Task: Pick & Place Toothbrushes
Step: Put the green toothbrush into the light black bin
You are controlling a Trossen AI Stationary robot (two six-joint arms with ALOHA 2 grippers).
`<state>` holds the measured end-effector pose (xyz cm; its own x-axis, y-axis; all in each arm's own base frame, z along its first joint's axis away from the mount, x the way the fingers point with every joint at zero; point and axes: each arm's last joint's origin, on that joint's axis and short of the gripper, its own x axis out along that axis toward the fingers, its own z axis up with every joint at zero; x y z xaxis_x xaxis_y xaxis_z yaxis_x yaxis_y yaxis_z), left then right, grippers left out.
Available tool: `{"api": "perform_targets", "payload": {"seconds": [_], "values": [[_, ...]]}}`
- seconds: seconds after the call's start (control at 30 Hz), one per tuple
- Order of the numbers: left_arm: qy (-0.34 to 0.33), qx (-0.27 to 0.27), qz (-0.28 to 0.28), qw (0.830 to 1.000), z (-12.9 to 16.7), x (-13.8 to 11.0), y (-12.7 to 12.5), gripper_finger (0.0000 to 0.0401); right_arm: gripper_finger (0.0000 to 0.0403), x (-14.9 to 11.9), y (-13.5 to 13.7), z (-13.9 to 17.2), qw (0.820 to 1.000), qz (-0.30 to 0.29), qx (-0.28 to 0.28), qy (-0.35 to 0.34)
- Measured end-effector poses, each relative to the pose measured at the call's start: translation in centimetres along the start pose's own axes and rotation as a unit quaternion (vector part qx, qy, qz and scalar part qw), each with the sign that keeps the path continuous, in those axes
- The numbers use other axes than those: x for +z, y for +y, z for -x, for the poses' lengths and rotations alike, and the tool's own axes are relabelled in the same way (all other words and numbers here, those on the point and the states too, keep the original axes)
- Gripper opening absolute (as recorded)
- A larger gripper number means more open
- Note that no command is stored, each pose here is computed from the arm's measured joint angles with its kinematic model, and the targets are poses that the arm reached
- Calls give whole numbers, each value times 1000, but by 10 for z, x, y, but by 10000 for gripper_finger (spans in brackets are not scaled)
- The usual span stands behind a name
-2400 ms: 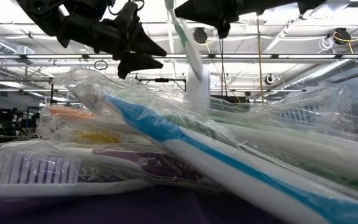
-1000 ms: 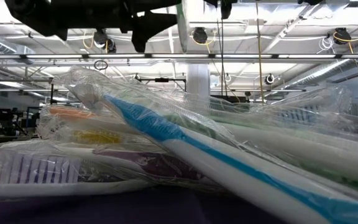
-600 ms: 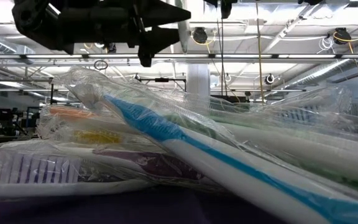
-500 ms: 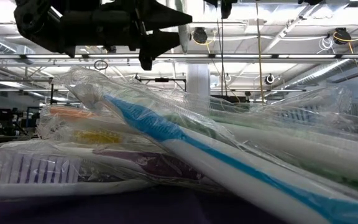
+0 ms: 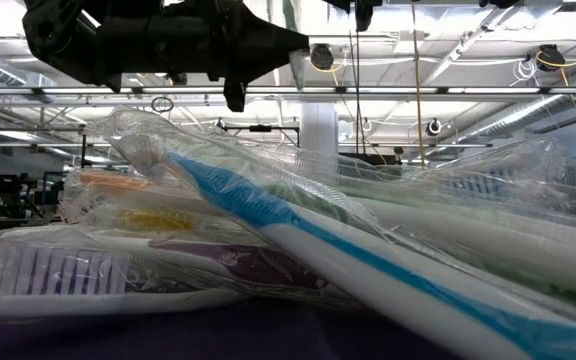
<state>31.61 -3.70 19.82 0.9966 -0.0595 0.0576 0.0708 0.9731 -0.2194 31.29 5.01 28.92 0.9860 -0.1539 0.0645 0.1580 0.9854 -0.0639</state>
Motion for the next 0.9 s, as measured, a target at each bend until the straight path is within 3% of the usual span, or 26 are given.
{"api": "perform_targets", "payload": {"seconds": [0.47,0.9], "values": [[1,0,11,1000,0,0,0,14,8,-1,0,0,1000,10,1,7],[-3,13,20,1000,0,0,1,22,139,-2,-1,3,999,16,5,27]]}}
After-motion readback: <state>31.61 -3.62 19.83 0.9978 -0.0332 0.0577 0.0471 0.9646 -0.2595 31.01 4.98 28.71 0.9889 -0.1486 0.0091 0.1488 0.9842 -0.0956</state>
